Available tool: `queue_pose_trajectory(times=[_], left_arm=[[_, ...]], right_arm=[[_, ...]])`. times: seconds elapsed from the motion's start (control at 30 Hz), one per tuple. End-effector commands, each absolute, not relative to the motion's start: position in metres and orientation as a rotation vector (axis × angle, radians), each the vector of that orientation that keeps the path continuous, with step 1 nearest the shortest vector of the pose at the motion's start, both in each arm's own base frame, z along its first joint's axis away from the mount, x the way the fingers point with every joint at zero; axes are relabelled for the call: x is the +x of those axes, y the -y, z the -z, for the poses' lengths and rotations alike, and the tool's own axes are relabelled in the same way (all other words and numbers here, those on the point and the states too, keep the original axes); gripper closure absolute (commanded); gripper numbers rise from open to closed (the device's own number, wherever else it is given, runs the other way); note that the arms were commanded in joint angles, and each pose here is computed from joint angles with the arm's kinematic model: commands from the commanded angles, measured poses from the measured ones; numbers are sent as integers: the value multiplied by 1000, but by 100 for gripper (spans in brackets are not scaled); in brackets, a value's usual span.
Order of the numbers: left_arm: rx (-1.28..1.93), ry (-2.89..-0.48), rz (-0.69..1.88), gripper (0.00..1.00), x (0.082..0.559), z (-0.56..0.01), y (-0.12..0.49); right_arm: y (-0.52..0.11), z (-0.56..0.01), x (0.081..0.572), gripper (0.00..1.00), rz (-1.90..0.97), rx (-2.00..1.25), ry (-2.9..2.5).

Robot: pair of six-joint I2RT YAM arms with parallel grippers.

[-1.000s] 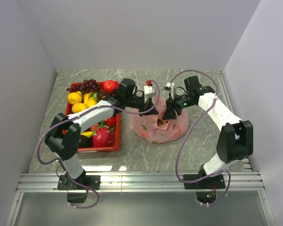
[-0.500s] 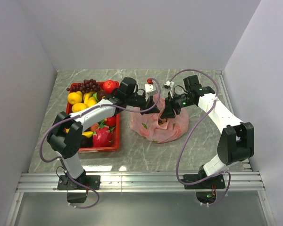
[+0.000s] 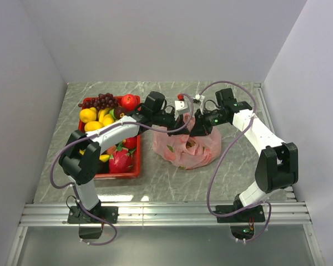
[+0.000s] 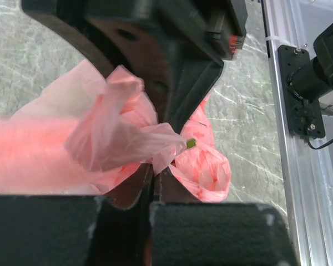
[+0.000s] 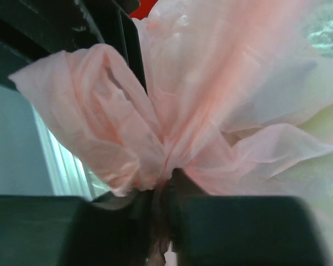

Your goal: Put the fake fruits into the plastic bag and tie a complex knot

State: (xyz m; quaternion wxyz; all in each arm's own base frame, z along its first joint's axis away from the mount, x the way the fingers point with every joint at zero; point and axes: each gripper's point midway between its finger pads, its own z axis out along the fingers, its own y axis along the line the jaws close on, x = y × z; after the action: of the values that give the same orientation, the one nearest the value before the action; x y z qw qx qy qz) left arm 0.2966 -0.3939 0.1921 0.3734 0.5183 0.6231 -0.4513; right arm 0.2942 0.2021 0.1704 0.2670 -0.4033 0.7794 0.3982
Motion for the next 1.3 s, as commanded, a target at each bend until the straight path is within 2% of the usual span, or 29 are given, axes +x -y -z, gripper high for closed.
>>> queue_pose_trajectory(times=[0.0,0.03,0.17,0.23,0.3,0.4,0.67,0.73,0.77,0.8,0.87,0.9,0.97,1.0,1.1,1.13,1.2,1.27], left_arm=[[1339,-1542,1131,95,299,-210,401],[1331,-1548,1120,91,301,-212,400],[1307,-1566,1083,72,300,-220,387],[1307,-1564,1067,59,294,-222,376],[1322,-1564,1046,53,288,-224,367],[1295,-1589,1041,51,284,-229,360],[1278,-1627,1022,49,285,-227,356],[1293,-1628,1018,52,284,-226,356],[1299,-1623,1022,55,284,-225,356],[1304,-1614,1030,68,283,-226,357],[1307,-1599,1039,83,285,-227,361],[1296,-1594,1035,93,288,-228,362],[1268,-1572,1035,100,297,-234,369],[1259,-1566,1036,100,299,-235,373],[1235,-1563,1039,100,310,-236,383],[1231,-1559,1035,100,312,-237,385],[1240,-1550,1039,100,312,-237,393],[1245,-1545,1033,100,311,-235,398]], right_arm=[[-211,-187,303,94,-1086,-1099,-2033],[-211,-186,303,100,-1083,-1097,-2034],[-209,-184,300,100,-1079,-1105,-2033],[-209,-183,299,100,-1083,-1106,-2035],[-209,-182,297,100,-1084,-1117,-2031],[-209,-182,293,100,-1095,-1134,-2026],[-208,-182,289,100,-1099,-1158,-2015],[-207,-183,288,100,-1100,-1163,-2014],[-208,-185,287,100,-1103,-1167,-2007],[-208,-185,286,100,-1108,-1171,-2009],[-208,-187,283,100,-1115,-1194,-1988],[-209,-188,276,93,-1155,-1204,-1996],[-210,-191,272,79,-1176,-1254,-1971],[-210,-190,268,65,-1202,-1250,-1997],[-210,-190,269,50,-1217,-1248,-2023],[-211,-189,270,48,-1220,-1250,-2023],[-211,-191,271,35,-1218,-1251,-2017],[-212,-191,271,30,-1221,-1244,-2021]])
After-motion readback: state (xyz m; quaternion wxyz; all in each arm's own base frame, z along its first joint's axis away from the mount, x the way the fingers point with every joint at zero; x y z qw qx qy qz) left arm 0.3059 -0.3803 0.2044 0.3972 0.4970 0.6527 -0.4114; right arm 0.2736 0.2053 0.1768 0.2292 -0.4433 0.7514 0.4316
